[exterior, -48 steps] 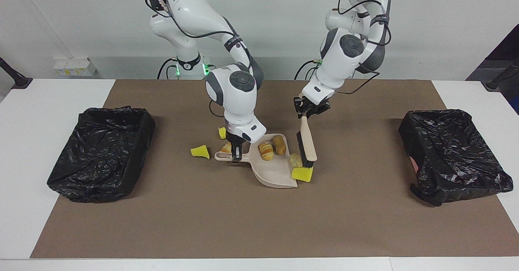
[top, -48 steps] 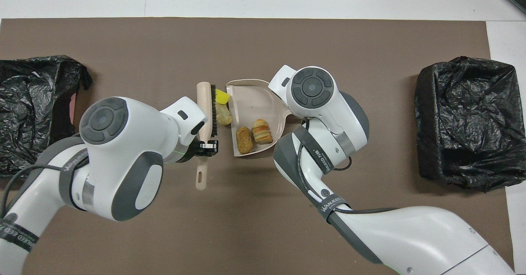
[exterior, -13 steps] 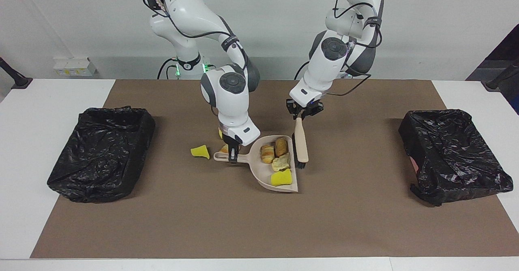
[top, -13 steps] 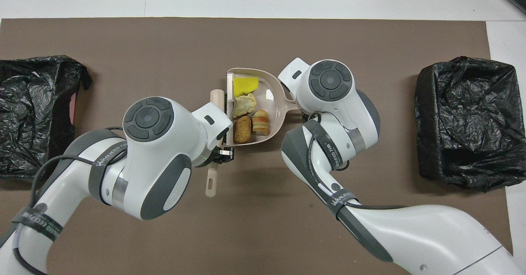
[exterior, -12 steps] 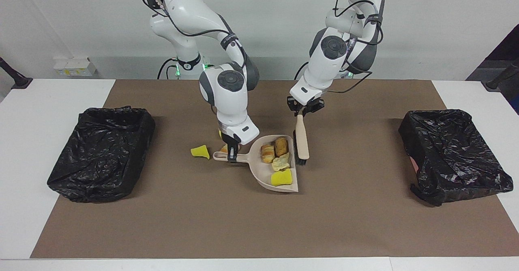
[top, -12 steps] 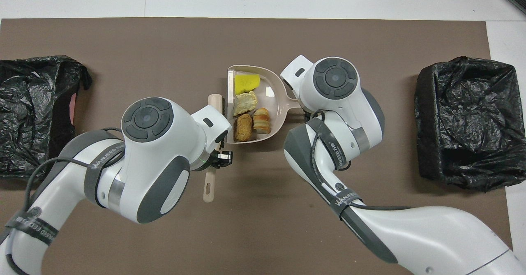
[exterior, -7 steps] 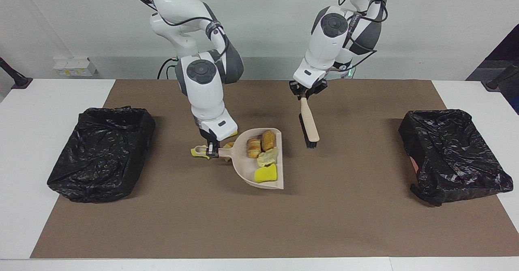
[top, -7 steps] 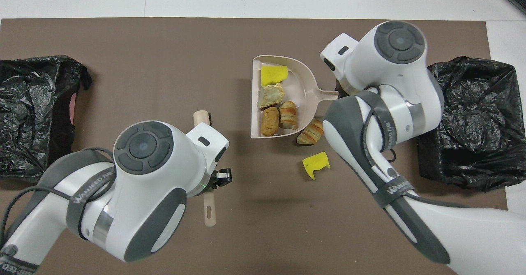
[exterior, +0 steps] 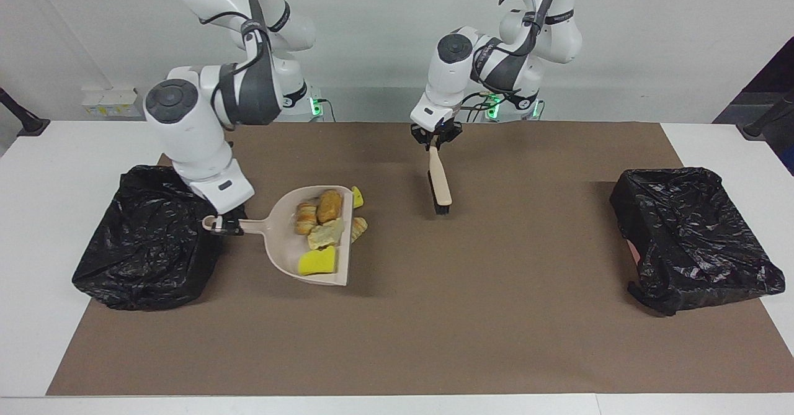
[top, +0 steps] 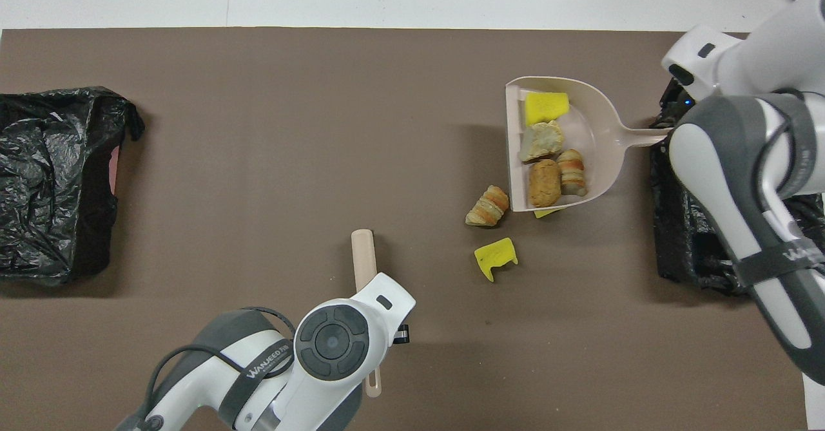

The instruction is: Sweep and dump trash in bin

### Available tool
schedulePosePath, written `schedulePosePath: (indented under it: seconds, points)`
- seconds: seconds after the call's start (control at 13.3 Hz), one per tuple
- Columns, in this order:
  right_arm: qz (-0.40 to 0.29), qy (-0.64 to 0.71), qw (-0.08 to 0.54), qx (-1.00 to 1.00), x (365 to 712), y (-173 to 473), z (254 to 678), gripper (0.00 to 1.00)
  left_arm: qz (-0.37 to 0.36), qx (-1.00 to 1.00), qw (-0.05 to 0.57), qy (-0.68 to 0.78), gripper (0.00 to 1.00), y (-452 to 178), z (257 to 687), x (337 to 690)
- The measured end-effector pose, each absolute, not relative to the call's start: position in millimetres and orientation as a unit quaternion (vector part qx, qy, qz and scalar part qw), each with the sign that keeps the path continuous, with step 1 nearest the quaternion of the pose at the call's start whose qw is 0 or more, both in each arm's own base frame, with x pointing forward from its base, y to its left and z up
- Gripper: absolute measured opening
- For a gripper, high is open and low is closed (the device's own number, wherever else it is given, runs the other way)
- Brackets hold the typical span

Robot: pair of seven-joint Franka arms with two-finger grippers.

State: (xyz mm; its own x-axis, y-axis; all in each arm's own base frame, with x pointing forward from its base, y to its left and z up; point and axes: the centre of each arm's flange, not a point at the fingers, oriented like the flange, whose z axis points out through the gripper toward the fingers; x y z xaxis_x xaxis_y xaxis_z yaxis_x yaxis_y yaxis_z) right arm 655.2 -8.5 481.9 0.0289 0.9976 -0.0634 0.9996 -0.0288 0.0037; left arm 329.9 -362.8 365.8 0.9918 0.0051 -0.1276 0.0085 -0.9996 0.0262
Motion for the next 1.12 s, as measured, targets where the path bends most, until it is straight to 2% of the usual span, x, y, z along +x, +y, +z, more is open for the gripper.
schedulePosePath:
  seconds: [0.37, 0.75, 1.12]
  points:
    - [-0.053, 0.703, 0.048, 0.708, 633, -128, 510, 0.31, -0.042, 0.999, 0.03, -0.001, 0.26, -361, 355, 329]
    - [-0.122, 0.696, 0.096, 0.702, 597, -236, 534, 0.31, -0.043, 0.999, 0.028, -0.001, 0.26, -356, 346, 326]
    - [-0.217, 0.659, 0.18, 0.698, 587, -274, 548, 0.31, -0.042, 0.999, 0.027, -0.001, 0.26, -356, 341, 326]
